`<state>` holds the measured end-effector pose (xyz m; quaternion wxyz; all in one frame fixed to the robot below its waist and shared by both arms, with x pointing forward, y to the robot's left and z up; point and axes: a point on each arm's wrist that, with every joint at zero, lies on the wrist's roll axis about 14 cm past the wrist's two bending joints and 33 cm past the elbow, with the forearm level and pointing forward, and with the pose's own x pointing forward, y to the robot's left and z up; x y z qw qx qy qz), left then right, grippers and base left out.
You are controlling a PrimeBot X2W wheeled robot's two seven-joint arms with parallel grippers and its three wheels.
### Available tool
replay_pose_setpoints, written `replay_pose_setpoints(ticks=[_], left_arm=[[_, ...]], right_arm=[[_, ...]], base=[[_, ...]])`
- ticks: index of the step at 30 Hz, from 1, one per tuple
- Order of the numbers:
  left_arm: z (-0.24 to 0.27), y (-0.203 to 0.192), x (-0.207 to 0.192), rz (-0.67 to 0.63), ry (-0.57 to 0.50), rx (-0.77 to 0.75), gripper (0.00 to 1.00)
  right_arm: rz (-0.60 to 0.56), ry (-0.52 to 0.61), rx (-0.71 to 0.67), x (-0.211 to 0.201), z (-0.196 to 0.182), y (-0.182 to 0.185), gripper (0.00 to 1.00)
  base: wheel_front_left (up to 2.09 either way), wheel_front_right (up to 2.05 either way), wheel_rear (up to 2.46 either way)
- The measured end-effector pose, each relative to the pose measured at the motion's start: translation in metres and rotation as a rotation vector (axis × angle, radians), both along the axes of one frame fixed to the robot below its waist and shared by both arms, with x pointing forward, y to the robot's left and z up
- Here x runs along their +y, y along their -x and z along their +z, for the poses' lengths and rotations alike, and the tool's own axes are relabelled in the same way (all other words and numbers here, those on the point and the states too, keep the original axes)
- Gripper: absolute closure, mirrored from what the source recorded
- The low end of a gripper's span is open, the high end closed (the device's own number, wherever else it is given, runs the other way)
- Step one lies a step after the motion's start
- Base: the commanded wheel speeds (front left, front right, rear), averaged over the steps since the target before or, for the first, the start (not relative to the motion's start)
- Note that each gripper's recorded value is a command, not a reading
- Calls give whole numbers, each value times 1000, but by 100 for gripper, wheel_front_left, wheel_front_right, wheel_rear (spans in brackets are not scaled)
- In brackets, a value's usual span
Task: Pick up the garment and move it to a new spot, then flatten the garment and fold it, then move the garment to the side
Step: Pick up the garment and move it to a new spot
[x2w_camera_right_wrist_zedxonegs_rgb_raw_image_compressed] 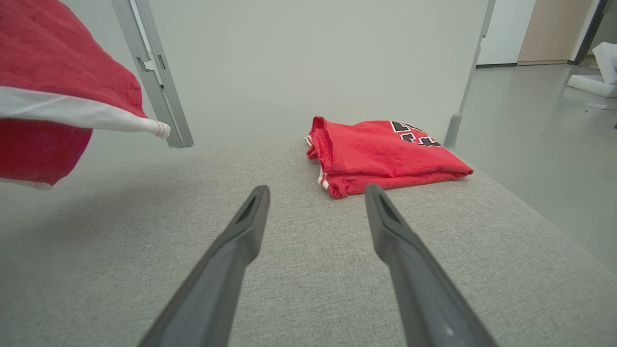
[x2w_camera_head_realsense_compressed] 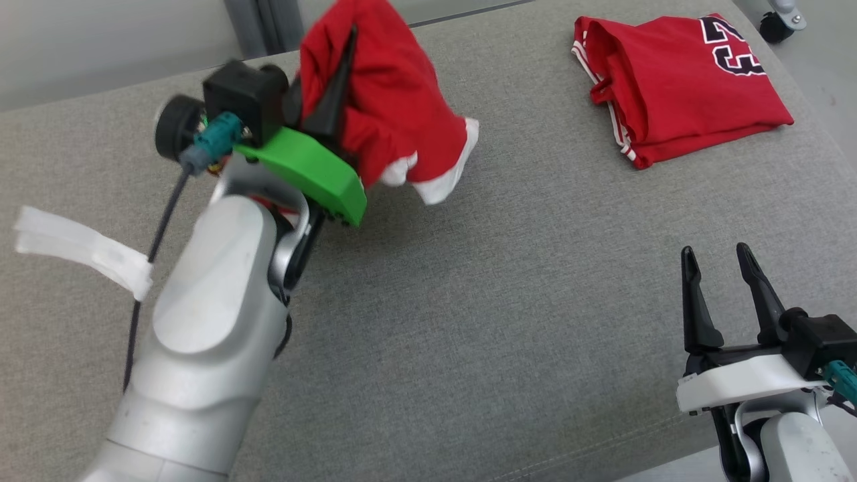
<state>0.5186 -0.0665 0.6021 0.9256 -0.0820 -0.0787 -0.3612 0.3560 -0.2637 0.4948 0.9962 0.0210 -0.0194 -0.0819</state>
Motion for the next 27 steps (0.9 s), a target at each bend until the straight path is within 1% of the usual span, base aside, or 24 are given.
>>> replay_pose_setpoints(ticks=[6,8,9,10,11,12,15,21,24,27], left_arm=[[-94,35,-6,-21,-58,212,100],[-117,48,-5,-27,-79,268,100],[-128,54,-4,-29,-85,297,98],[-135,58,-4,-33,-98,310,63],[-137,61,-5,-36,-104,306,12],[-136,62,-4,-34,-100,299,0],[-125,60,-1,-15,-77,266,0],[-81,47,16,65,-15,161,0],[-56,40,37,130,18,99,0],[-46,40,66,206,22,60,0]], right_arm=[[11,-13,16,6,-6,-2,0],[20,-16,17,9,-7,-5,0],[26,-18,18,11,-8,-6,0],[32,-20,19,13,-8,-6,0],[36,-21,20,14,-9,-7,0],[40,-23,20,15,-9,-8,0],[50,-24,14,17,-7,-9,0],[81,-28,-12,26,0,-11,0],[111,-30,-26,36,4,-14,0],[137,-31,-44,43,10,-17,0]], base=[[0,0,0],[0,0,0],[0,0,0],[0,0,0],[0,0,0],[0,0,0],[0,0,0],[0,0,0],[0,0,0],[0,0,0]])
